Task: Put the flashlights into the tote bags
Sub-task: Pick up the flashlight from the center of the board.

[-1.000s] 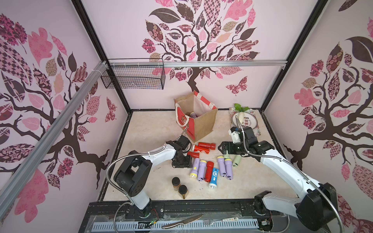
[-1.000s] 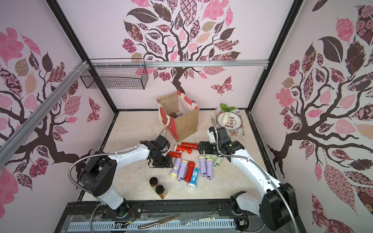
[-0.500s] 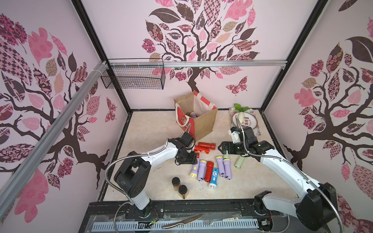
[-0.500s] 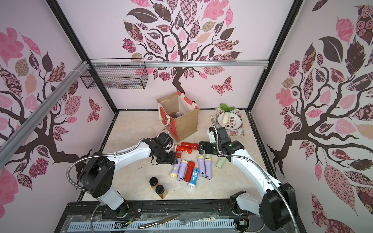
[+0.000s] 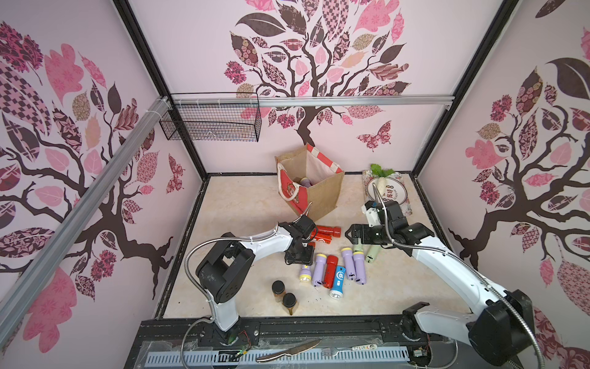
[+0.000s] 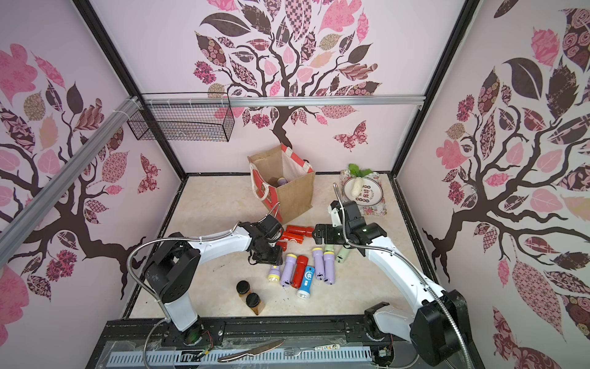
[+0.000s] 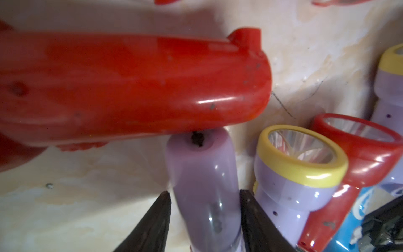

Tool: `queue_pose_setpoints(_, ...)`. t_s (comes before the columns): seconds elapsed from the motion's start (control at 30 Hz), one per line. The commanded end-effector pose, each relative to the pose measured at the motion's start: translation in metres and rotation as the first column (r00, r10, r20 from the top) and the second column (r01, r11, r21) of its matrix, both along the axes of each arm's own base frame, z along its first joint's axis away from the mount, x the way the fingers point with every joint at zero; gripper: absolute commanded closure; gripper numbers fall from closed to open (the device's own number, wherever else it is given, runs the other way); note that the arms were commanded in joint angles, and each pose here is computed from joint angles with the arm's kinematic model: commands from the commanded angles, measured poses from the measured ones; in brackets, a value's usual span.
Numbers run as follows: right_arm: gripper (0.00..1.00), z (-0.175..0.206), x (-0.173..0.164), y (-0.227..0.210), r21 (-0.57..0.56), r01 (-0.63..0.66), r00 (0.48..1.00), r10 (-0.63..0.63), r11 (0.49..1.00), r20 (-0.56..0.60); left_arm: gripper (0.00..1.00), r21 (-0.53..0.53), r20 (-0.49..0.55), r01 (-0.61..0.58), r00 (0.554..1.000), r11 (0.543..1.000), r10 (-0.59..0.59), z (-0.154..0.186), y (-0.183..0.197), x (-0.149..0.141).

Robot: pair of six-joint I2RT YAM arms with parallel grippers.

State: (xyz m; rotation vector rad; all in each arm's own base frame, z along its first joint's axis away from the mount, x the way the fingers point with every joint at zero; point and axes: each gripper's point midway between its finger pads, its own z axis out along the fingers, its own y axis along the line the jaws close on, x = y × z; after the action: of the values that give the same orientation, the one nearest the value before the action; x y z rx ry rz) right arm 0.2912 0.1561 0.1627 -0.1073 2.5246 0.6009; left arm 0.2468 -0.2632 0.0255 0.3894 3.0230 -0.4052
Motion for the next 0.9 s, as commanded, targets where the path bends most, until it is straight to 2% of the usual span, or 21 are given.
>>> queue_pose_setpoints(0.0, 0.00, 0.008, 0.001, -0.003, -0.005, 0.001, 1.000, -0.001, 1.000, 0.027, 0.52, 0.060, 0.036, -0.003, 0.999, 0.998, 0.001, -0.007, 0.007, 0.007)
queue_pose_setpoints(0.2, 0.00, 0.009, 0.001, -0.003, -0.007, 0.002, 1.000, -0.002, 1.000, 0.029, 0.70, 0.081, 0.058, -0.021, 0.998, 0.996, 0.016, -0.004, 0.015, 0.008)
queue_pose_setpoints(0.4, 0.00, 0.012, 0.003, -0.003, -0.010, -0.003, 0.999, 0.003, 1.000, 0.039, 0.90, 0.063, 0.123, -0.060, 0.991, 0.996, 0.052, 0.025, 0.025, 0.012)
queue_pose_setpoints(0.63, 0.00, 0.018, 0.004, -0.001, 0.003, -0.012, 0.998, 0.012, 1.000, 0.057, 0.95, -0.031, 0.214, -0.090, 0.972, 0.995, 0.094, 0.083, 0.037, 0.020)
queue_pose_setpoints(0.87, 0.00, 0.039, 0.007, 0.004, 0.048, -0.033, 0.990, 0.026, 0.998, 0.141, 0.98, -0.095, 0.398, -0.075, 0.911, 0.993, 0.107, 0.153, 0.049, 0.037)
